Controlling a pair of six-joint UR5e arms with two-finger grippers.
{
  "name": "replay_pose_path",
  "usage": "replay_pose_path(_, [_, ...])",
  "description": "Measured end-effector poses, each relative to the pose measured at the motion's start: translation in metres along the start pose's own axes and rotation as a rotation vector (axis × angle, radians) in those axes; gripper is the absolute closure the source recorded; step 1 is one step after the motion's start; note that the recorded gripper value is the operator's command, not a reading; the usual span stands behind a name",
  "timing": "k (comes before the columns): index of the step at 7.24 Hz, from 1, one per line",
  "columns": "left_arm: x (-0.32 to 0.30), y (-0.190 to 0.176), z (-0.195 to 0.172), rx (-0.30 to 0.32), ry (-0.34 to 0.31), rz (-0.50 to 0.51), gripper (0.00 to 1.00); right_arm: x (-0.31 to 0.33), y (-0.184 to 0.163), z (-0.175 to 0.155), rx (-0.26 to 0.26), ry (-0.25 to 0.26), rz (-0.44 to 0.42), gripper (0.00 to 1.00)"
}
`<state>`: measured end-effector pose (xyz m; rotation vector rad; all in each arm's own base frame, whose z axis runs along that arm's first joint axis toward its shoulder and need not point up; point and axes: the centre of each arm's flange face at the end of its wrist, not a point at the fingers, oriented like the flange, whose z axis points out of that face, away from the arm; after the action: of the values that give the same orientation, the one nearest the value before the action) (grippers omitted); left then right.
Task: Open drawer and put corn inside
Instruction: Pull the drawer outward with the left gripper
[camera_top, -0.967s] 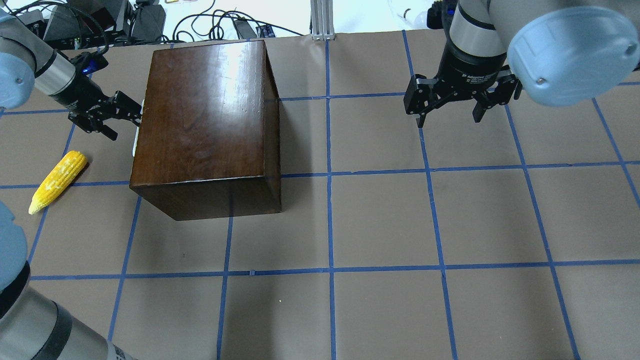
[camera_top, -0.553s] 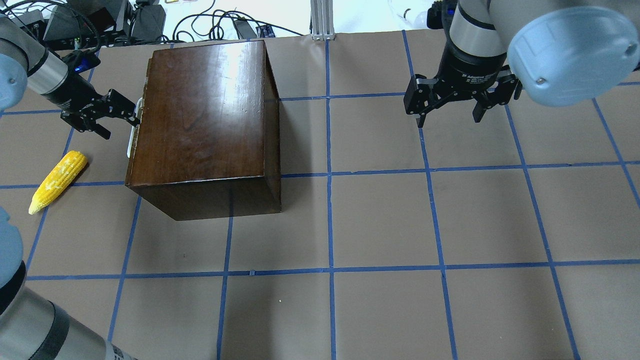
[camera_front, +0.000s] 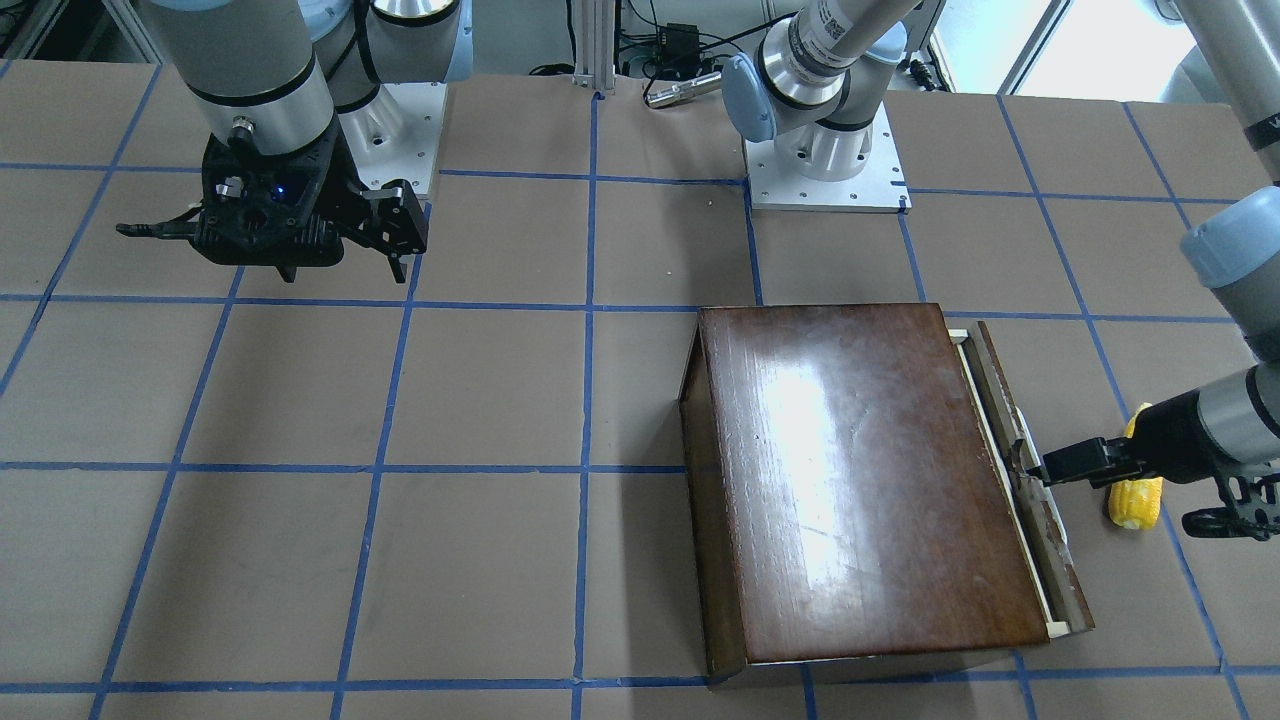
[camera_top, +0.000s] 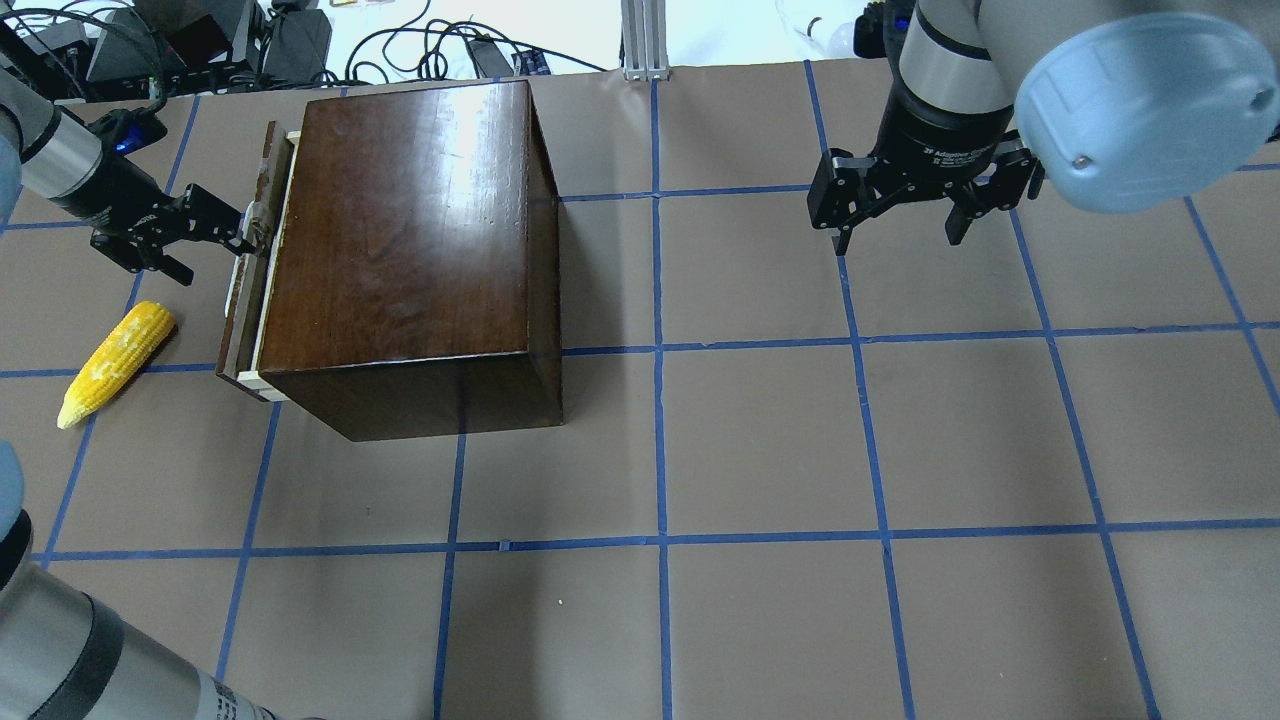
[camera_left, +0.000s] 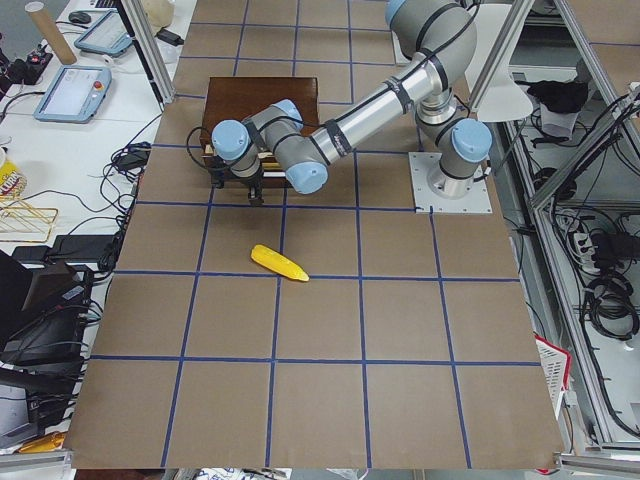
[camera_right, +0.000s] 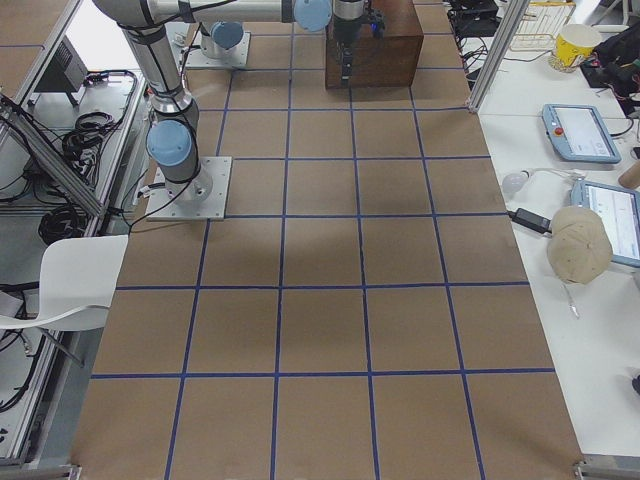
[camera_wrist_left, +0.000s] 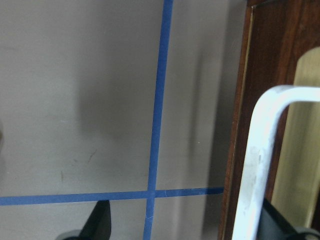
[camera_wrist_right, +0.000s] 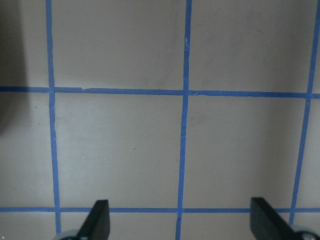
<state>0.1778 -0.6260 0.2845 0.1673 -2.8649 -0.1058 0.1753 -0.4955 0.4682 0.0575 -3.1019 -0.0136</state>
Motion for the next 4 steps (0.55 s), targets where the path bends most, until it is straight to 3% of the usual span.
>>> replay_pose_path(4, [-0.020, 0.001, -0.006, 0.015, -0.024, -0.003, 0.00, 0.000, 0.000, 0.000, 0.000, 0.000, 0.000, 0.00])
